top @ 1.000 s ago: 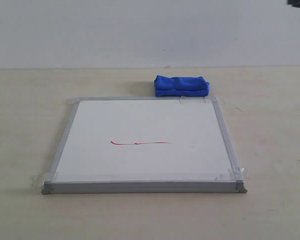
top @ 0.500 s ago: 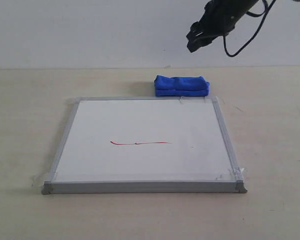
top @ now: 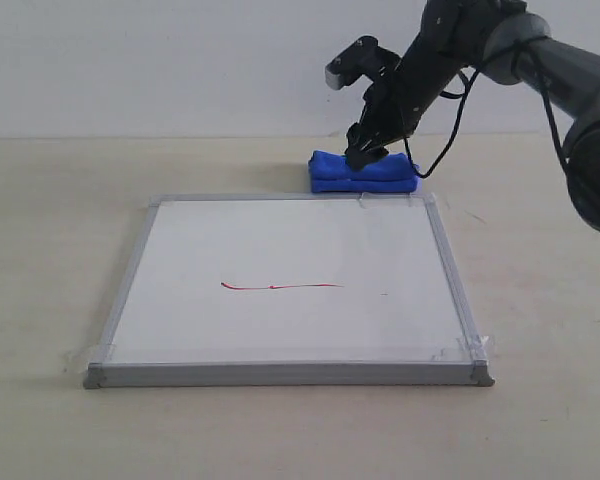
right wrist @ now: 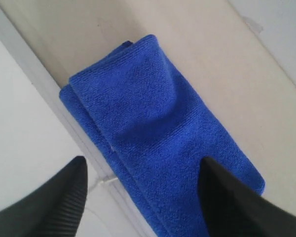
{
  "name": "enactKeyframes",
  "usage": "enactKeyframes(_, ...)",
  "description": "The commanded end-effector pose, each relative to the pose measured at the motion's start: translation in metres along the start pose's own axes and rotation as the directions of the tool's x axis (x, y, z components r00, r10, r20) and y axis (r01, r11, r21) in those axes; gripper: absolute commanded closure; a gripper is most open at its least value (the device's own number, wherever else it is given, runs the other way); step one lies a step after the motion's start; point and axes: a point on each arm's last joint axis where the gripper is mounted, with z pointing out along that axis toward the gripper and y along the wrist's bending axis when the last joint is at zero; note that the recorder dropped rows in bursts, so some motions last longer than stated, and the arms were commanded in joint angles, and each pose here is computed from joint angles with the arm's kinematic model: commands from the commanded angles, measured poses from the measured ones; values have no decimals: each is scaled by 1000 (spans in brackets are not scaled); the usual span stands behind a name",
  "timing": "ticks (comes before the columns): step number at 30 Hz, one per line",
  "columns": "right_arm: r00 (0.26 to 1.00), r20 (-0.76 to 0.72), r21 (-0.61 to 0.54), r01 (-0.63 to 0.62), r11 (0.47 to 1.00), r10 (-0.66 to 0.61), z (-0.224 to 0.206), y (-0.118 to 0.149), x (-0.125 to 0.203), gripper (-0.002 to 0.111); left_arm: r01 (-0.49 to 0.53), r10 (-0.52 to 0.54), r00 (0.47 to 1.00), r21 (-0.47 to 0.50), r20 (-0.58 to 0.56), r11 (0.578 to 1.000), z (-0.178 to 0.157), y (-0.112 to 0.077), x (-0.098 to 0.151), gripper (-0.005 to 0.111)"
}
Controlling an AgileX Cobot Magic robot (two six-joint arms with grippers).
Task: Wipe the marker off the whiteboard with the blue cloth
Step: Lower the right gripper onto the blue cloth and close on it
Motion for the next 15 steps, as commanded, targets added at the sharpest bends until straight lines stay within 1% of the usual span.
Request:
enactKeyframes(1,999,16,27,38,999,-38,6,-3,0,50,3,-3,1000,2,10,1000,-1,0,-2,102)
enactKeyframes(10,993,-1,7,115,993,-115,23,-2,8,50,3,-3,1000,2,10,1000,-1,0,-2,102)
enactKeyframes(15,992,-9,3,123,992,-123,35,-1,13,50,3,-3,1000,2,10,1000,-1,0,-2,102)
